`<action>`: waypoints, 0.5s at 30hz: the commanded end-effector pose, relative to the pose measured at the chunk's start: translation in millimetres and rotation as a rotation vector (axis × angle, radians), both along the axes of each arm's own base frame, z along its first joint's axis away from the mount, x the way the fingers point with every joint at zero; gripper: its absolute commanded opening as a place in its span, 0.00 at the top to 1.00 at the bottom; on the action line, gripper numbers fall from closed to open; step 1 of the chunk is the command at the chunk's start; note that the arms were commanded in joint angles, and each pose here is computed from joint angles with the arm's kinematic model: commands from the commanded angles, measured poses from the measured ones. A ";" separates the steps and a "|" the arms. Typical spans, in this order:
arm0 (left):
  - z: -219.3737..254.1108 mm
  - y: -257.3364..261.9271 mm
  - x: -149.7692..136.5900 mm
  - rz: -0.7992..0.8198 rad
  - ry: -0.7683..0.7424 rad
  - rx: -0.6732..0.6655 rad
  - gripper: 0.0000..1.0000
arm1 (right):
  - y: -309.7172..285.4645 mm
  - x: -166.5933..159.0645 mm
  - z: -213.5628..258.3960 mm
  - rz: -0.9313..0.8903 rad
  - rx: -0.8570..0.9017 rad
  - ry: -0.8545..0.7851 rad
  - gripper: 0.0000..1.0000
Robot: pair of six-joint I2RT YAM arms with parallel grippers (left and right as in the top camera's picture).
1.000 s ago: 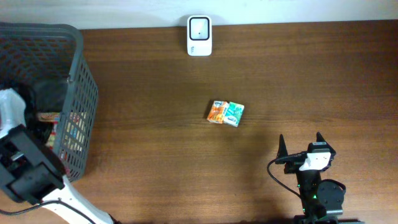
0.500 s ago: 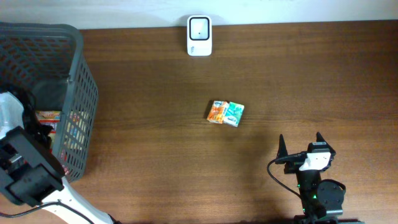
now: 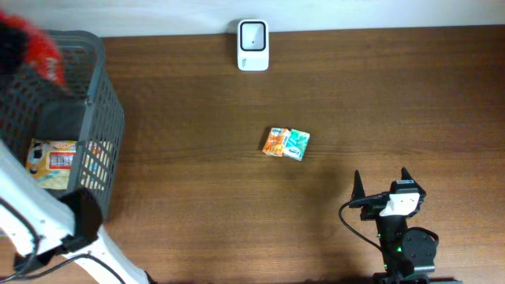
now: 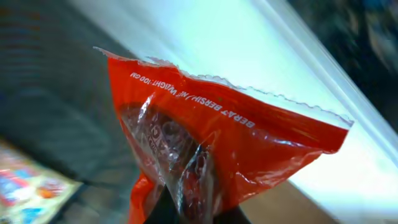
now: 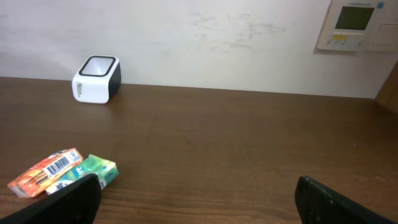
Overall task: Scan the item barcode
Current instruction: 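Place red snack bag left of the tissue packs with left gripper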
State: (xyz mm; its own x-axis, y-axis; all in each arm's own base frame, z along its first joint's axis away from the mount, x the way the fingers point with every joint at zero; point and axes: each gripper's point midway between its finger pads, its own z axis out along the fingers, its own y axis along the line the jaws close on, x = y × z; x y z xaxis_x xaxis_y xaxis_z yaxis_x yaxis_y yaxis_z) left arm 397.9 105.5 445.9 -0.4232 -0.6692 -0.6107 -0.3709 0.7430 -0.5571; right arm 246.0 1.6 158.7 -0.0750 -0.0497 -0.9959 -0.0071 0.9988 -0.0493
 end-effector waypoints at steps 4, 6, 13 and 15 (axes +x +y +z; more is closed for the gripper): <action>-57.8 -183.3 32.4 -0.462 0.176 0.118 1.00 | 1.1 0.0 -3.4 0.004 0.000 0.005 0.02; -103.8 -220.9 42.2 -0.517 0.302 0.239 1.00 | 1.1 0.0 -3.4 0.004 0.001 0.005 0.02; -292.8 -278.3 46.0 -0.639 0.760 0.572 1.00 | 1.1 0.0 -3.4 0.004 0.001 0.005 0.02; -351.3 -312.2 28.9 -0.752 0.860 0.494 1.00 | 1.1 0.0 -3.4 0.004 0.001 0.005 0.02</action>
